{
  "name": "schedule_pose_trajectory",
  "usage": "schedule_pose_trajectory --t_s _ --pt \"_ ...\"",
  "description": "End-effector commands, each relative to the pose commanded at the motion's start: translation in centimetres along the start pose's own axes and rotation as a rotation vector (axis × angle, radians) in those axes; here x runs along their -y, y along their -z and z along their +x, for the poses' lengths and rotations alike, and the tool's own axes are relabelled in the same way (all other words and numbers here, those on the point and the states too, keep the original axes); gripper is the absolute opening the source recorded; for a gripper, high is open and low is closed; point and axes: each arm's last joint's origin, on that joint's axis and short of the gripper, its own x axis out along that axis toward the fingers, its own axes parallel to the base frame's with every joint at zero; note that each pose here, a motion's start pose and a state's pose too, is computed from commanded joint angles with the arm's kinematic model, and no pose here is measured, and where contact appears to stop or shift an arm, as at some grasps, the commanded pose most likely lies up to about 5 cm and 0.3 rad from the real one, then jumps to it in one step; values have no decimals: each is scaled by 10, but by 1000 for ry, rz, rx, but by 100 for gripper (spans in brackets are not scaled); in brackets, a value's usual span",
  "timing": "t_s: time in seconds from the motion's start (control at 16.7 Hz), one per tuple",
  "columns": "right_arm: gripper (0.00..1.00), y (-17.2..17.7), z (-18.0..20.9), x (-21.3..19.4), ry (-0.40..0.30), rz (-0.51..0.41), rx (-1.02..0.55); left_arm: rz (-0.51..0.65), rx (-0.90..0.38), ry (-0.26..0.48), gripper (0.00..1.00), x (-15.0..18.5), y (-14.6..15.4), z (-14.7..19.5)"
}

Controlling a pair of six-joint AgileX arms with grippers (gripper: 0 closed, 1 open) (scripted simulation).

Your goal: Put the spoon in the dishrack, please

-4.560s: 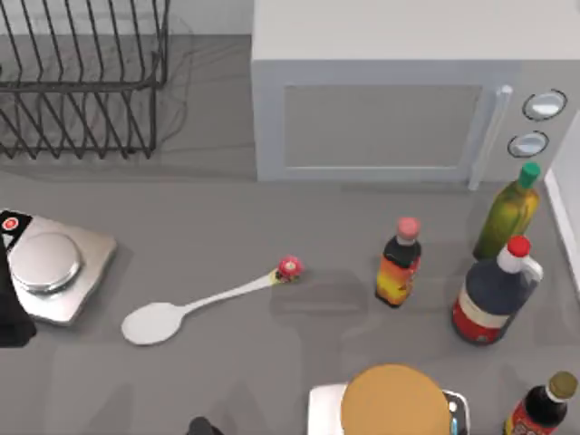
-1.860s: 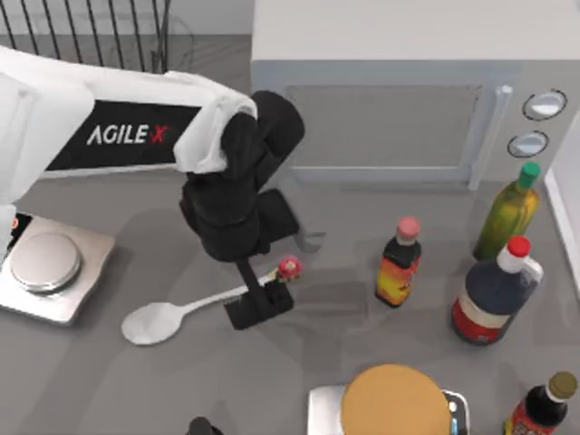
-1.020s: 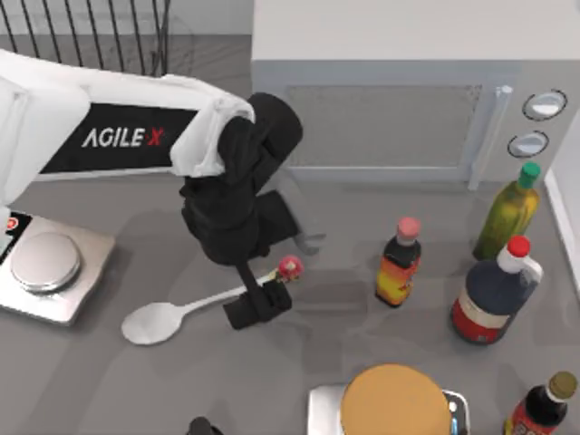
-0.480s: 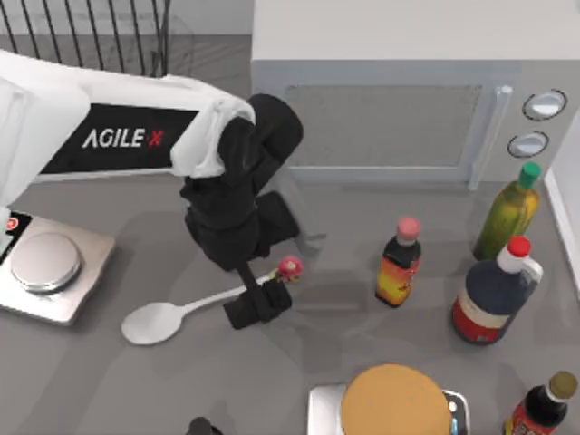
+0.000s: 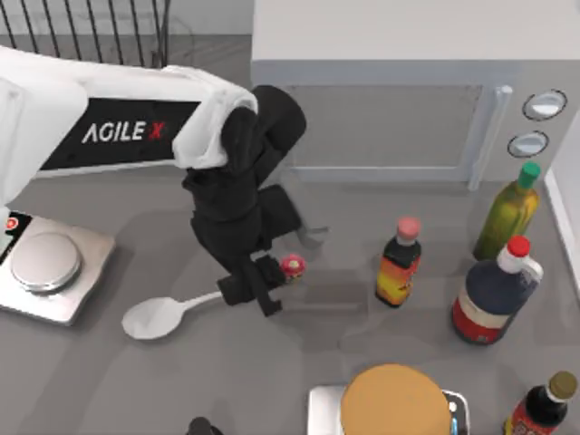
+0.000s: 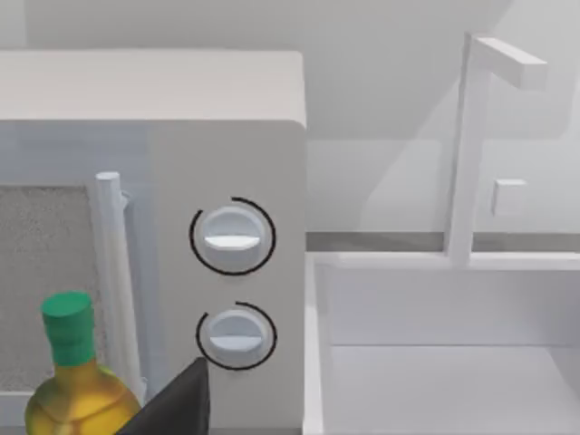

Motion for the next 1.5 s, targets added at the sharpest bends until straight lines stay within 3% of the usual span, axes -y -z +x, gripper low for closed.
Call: schedule_pose_trajectory --t_s 0.36,0.72,1.2,1.5 --pt "100 0 0 0 0 0 0 -1 -22 12 0 -9 -16 -81" --pt "100 0 0 0 0 0 0 1 -10 6 0 0 -8 -178" --pt "100 0 0 0 0 0 0 -16 14 -7 0 0 -1 -193" --pt "100 0 0 0 0 0 0 -209 237 -118 0 -20 44 -225"
